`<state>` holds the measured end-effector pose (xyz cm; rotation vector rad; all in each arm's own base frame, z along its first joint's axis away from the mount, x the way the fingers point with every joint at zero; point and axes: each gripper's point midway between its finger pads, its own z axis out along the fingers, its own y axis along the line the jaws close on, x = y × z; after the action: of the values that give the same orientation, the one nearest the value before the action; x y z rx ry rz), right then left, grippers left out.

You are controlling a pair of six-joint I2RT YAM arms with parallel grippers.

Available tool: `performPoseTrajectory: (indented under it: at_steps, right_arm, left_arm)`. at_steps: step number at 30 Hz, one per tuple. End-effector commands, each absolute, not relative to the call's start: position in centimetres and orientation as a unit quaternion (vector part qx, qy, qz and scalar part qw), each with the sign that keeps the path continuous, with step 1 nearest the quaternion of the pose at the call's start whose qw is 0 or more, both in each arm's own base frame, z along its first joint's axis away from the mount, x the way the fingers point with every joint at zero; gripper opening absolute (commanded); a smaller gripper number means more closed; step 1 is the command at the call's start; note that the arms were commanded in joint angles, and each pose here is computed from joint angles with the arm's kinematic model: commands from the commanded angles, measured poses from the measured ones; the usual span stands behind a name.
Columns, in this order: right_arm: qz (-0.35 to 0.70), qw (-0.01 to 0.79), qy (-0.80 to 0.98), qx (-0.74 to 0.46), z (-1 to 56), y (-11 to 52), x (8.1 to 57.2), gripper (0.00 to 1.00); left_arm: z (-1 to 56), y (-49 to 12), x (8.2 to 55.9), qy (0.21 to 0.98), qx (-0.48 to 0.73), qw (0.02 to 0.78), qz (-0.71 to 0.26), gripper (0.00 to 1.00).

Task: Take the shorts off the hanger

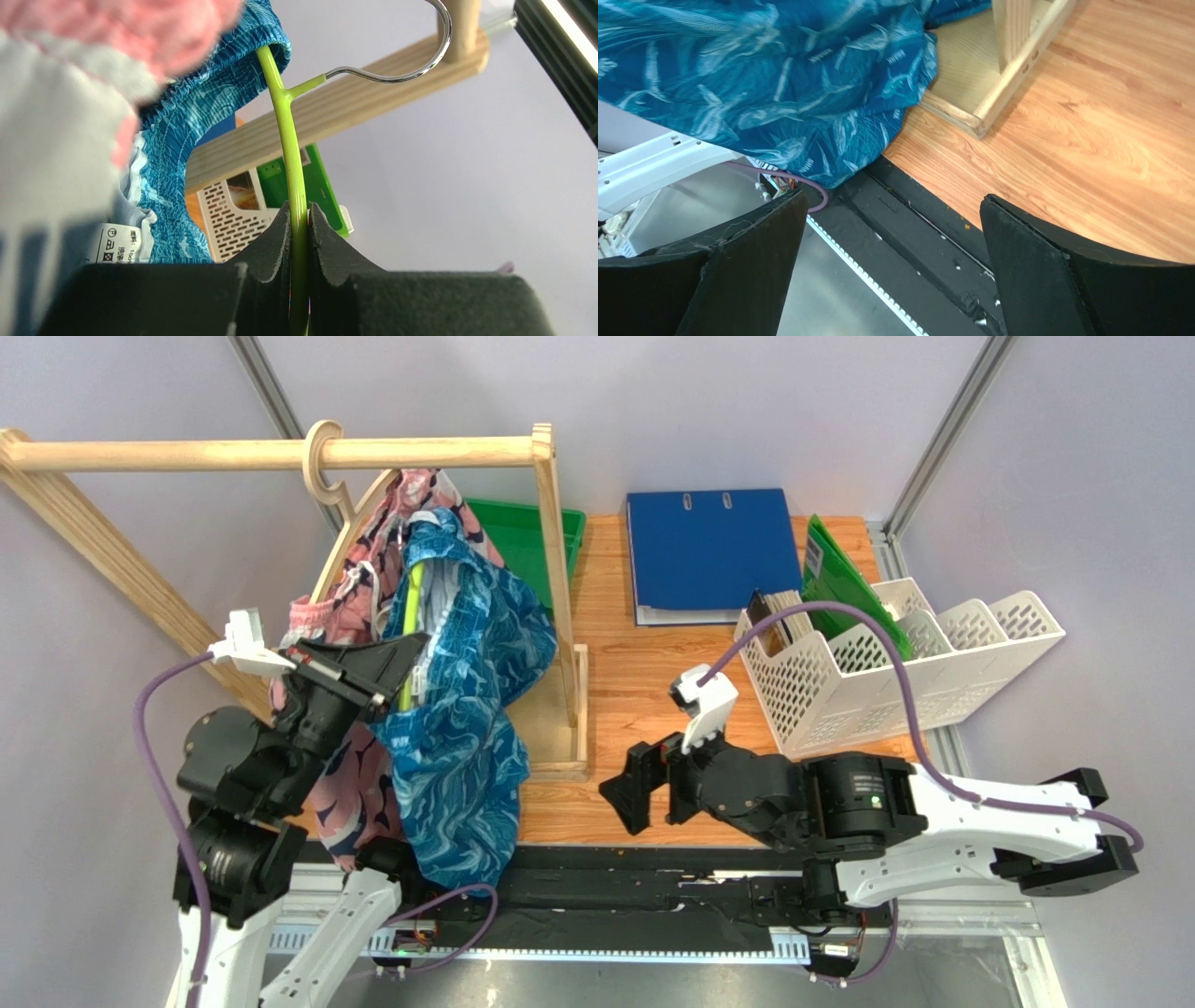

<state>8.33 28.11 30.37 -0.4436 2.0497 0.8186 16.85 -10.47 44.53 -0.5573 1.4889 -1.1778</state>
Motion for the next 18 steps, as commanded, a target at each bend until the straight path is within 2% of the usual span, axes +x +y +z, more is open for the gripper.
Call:
performPoseTrajectory:
  at_steps: [1,8,14,18]
  right_arm:
    - [0.367,0.46,0.786,-0.191,34.7,31.7,8.4,1.0]
    - [0.432,0.464,0.736,-0.238,39.4,37.7,7.9,1.0]
    - [0.5,0.415,0.714,-0.261,42.2,41.1,8.4,0.98]
    - [0.564,0.355,0.709,-0.229,44.2,42.2,8.8,0.95]
  left_arm:
    - [49.2,-9.1,17.3,0.54,-0.272,0.583,-0.542,0.0]
    - [48.1,-7.0,18.4,0.48,-0.338,0.592,-0.553,0.0]
    - [46.8,-8.4,18.6,0.492,-0.323,0.568,-0.575,0.0]
    - [46.8,-8.1,18.3,0.48,-0.324,0.572,-0.58,0.0]
